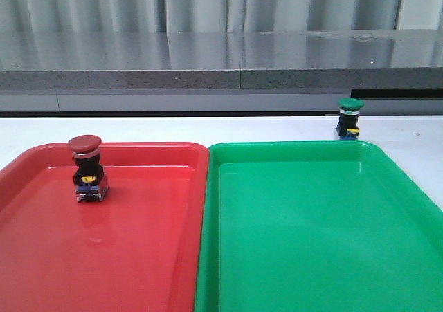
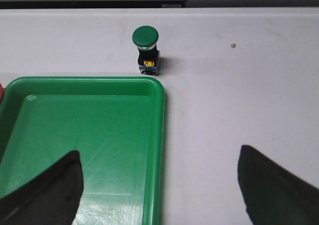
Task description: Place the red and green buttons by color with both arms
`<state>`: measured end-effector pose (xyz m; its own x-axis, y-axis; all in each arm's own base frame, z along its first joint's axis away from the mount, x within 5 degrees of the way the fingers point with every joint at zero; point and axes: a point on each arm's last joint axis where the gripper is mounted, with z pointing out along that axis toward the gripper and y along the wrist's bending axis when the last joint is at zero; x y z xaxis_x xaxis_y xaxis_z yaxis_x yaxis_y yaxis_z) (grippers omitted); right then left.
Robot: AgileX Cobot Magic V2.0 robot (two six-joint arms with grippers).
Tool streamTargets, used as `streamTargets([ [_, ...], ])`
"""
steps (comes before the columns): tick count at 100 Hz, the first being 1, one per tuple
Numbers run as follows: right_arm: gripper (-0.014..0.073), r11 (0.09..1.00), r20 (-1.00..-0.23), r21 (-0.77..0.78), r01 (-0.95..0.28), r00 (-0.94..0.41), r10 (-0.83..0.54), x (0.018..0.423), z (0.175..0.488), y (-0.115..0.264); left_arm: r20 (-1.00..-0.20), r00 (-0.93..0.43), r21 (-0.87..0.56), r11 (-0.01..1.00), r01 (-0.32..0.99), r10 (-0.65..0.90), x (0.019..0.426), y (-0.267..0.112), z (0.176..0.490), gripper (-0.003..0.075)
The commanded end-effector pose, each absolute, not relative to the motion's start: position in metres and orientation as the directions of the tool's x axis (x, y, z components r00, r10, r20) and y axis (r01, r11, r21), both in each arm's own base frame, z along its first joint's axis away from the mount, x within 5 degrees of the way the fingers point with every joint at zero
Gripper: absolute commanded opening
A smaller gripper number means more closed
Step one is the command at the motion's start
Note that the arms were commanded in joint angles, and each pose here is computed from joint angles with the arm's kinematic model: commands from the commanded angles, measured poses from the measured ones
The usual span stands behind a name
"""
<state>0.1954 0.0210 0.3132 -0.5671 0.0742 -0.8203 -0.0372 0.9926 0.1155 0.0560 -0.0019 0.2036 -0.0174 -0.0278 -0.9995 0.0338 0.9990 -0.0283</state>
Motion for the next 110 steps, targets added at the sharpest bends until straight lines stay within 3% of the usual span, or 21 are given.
streamTargets([
  [1, 0.0635, 0.992, -0.877, 0.118, -0.050, -0.473, 0.081, 0.205, 0.335, 0.022, -0.996, 0.073, -0.046, 0.998, 0.048, -0.049, 0.054, -0.002, 0.204, -0.0019],
  [54, 0.0635, 0.989, -0.822, 0.102, -0.106, -0.569, 0.024, 0.309, 0.332, 0.052, -0.996, 0.073, -0.046, 0.998, 0.048, -0.049, 0.054, -0.002, 0.204, -0.0019],
  [110, 0.0634, 0.993, -0.749, 0.040, -0.113, -0.661, -0.045, 0.417, 0.296, 0.068, -0.996, 0.073, -0.046, 0.998, 0.048, -0.049, 0.054, -0.002, 0.204, -0.0019],
])
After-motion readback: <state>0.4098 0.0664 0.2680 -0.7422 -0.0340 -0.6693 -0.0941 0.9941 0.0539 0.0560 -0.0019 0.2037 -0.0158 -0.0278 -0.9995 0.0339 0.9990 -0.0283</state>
